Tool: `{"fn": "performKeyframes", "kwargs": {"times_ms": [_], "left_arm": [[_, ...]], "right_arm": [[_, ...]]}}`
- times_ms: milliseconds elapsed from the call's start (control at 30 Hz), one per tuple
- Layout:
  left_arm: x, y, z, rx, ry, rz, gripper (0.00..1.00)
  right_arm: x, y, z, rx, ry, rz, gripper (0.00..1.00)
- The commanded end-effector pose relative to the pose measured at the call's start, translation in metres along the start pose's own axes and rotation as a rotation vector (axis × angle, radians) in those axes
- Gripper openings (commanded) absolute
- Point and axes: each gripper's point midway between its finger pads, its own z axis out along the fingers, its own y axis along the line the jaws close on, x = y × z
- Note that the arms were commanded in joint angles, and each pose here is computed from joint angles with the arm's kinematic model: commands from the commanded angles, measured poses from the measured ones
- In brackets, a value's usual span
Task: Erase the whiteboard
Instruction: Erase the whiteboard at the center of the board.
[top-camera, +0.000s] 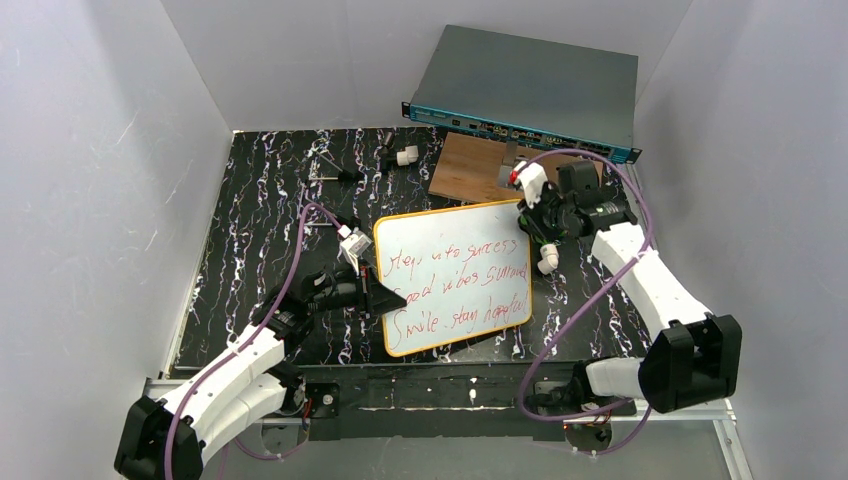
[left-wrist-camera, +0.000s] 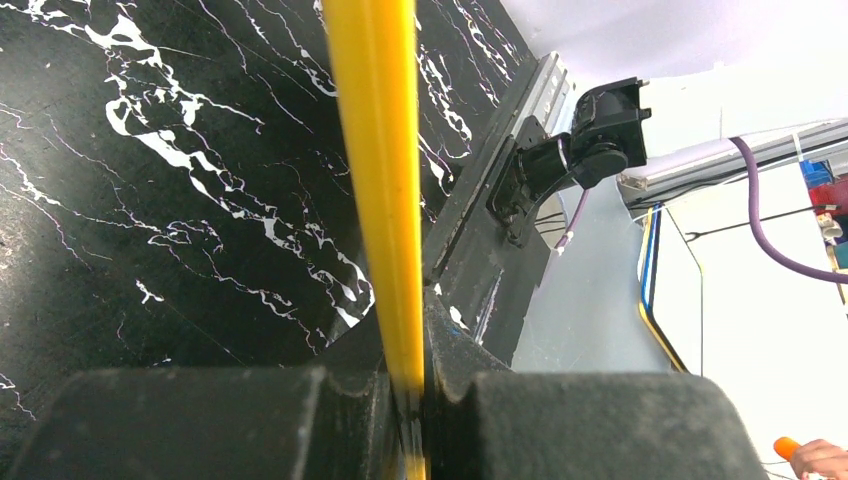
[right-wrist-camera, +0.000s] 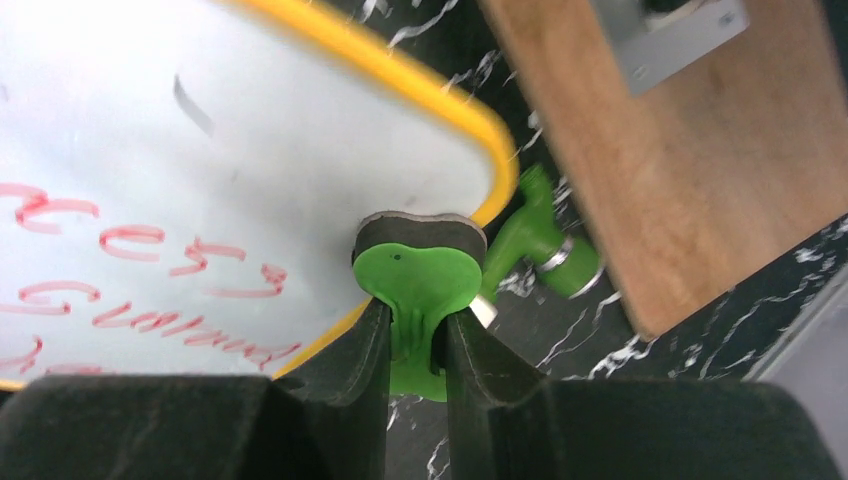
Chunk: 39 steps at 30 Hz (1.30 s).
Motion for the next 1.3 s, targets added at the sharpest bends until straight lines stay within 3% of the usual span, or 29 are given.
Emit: {"fn": "performKeyframes", "kwargs": {"times_ms": [0, 200, 467, 633, 967, 1067, 1267], "left_arm": [[-0.009, -0.037, -0.004, 0.172, -0.004, 0.197, 0.0], [-0.008, -0.038, -0.004, 0.174, -0.003, 0.194, 0.0], [-0.007, -0.037, -0.004, 0.17, -0.002, 0.191, 0.0], [-0.008, -0.038, -0.005, 0.168, -0.006, 0.201, 0.0], [-0.008, -0.038, -0.005, 0.171, -0.005, 0.205, 0.0], [-0.008, -0.038, -0.004, 0.172, -0.003, 0.204, 0.0], [-0.007, -0.038, -0.004, 0.172, -0.001, 0.202, 0.0]], "right_arm": [[0.037, 0.031, 0.0, -0.102, 0.055, -0.057, 0.01], [0.03, 0.05, -0.001, -0.201, 0.017, -0.014, 0.01], [-0.048, -0.001, -0.013, -0.052, -0.101, 0.021, 0.01], [-0.025, -0.022, -0.002, 0.049, -0.008, 0.003, 0.01], [0.07, 0.024, 0.005, -0.042, 0.174, -0.026, 0.01], [0.064, 0.028, 0.005, -0.063, 0.142, -0.017, 0.01], [0.006, -0.002, -0.001, 0.009, 0.044, 0.034, 0.01]]}}
